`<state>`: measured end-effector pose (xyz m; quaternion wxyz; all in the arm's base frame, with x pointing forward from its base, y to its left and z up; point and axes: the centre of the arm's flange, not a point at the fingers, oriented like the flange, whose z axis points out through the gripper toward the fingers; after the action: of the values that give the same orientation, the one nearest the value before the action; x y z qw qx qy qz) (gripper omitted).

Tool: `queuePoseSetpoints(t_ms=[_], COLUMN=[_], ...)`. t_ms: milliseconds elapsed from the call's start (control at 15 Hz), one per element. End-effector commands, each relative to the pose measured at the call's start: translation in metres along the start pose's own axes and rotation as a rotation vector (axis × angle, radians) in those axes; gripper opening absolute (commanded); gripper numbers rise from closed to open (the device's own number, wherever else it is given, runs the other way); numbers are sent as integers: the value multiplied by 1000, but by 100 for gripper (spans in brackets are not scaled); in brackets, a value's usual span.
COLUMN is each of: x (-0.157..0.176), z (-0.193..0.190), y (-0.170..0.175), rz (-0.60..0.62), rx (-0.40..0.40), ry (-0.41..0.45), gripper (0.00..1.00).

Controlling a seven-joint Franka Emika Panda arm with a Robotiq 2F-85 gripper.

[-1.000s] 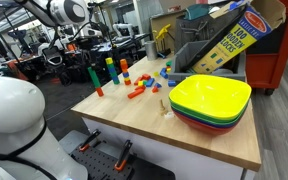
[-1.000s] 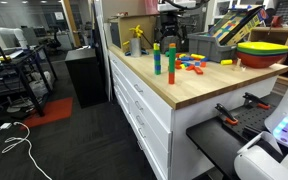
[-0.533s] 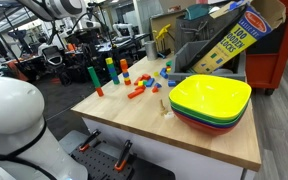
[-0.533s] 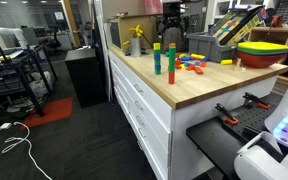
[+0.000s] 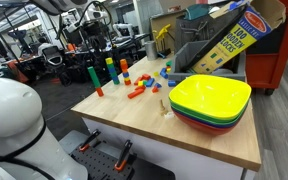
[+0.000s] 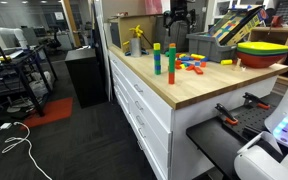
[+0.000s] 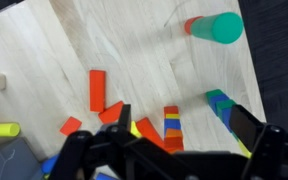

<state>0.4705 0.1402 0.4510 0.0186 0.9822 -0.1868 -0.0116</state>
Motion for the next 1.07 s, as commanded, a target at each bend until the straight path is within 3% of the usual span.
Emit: queuePoseSetpoints(t_ms=[0,333,600,800,867,1000], x=[34,65,72,64,67,64], z=[-11,-16,-12,-5,-5,-2], y=[31,78,104,108,105,106], rz=[-45,-193,-344,-324,-317,-316], rx=[-38,-100,-133,-125,-122,-129], ry=[22,52,37,-41,10,-17], gripper=[100,100,100,100,100,100])
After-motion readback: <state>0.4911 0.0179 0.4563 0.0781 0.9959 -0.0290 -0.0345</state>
